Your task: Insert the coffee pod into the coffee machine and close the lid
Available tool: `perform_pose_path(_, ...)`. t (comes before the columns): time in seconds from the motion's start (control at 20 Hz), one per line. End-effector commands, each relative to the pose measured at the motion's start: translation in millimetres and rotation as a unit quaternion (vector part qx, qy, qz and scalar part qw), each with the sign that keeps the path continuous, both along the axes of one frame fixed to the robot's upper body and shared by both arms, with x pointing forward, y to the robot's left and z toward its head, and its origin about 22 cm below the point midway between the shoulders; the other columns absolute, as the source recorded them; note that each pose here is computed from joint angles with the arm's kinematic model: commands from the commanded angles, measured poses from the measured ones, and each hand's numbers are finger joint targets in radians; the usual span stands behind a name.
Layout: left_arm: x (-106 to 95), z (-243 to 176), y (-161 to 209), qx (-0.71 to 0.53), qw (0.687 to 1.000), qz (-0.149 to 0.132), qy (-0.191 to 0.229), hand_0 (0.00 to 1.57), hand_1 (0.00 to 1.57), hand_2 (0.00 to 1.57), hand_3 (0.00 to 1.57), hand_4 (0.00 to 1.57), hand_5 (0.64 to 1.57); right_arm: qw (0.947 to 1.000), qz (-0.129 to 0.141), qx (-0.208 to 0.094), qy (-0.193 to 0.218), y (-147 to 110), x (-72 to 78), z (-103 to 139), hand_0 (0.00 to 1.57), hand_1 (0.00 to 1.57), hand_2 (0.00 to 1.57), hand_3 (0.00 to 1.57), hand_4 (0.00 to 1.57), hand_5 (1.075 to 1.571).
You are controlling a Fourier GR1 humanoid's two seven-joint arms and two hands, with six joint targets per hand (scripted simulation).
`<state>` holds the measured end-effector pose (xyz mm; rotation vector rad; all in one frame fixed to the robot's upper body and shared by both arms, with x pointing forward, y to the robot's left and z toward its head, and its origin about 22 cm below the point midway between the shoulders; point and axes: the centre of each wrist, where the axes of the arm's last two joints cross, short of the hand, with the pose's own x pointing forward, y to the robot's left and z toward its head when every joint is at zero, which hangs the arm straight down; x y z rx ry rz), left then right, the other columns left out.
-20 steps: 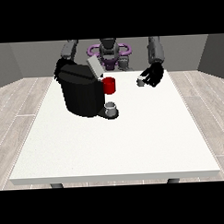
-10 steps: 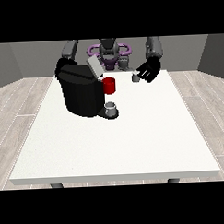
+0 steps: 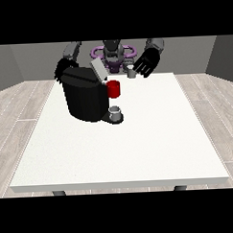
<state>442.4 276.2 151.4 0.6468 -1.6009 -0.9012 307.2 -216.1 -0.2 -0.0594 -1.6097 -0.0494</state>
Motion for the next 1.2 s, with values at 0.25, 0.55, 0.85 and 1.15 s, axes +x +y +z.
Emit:
perform_pose_path(0.25, 10.0, 76.1, 15.3, -0.019, 0.998, 0.023, -0.054, 1.28, 1.28, 1.33, 1.27, 0.48, 1.571, 0.9988, 0.018, -0.006, -0.046, 26.5, -5.4, 9.7, 0.00, 0.00, 0.00, 0.00, 0.50, 1.571)
perform_pose_path(0.55, 14.4, 78.6, -12.2, 0.006, 0.998, 0.021, -0.063, 1.26, 1.26, 1.31, 1.24, 0.51, 1.571, 0.9988, 0.000, -0.007, -0.048, 17.5, 15.7, 36.6, 0.00, 0.00, 0.00, 0.00, 0.46, 1.571)
perform_pose_path(0.85, 14.9, 96.2, 0.6, -0.008, 0.997, 0.015, -0.080, 1.31, 1.31, 1.33, 1.24, 0.49, 1.571, 0.9975, 0.000, -0.007, -0.070, 14.5, 18.5, 45.9, 0.00, 0.00, 0.00, 0.00, 0.48, 1.571)
perform_pose_path(1.15, 19.9, 76.9, -27.7, -0.005, 0.998, 0.015, -0.058, 1.32, 1.32, 1.33, 1.23, 0.51, 1.571, 0.9976, 0.001, -0.001, -0.069, 16.4, 19.9, 53.2, 0.00, 0.00, 0.00, 0.00, 0.50, 1.571)
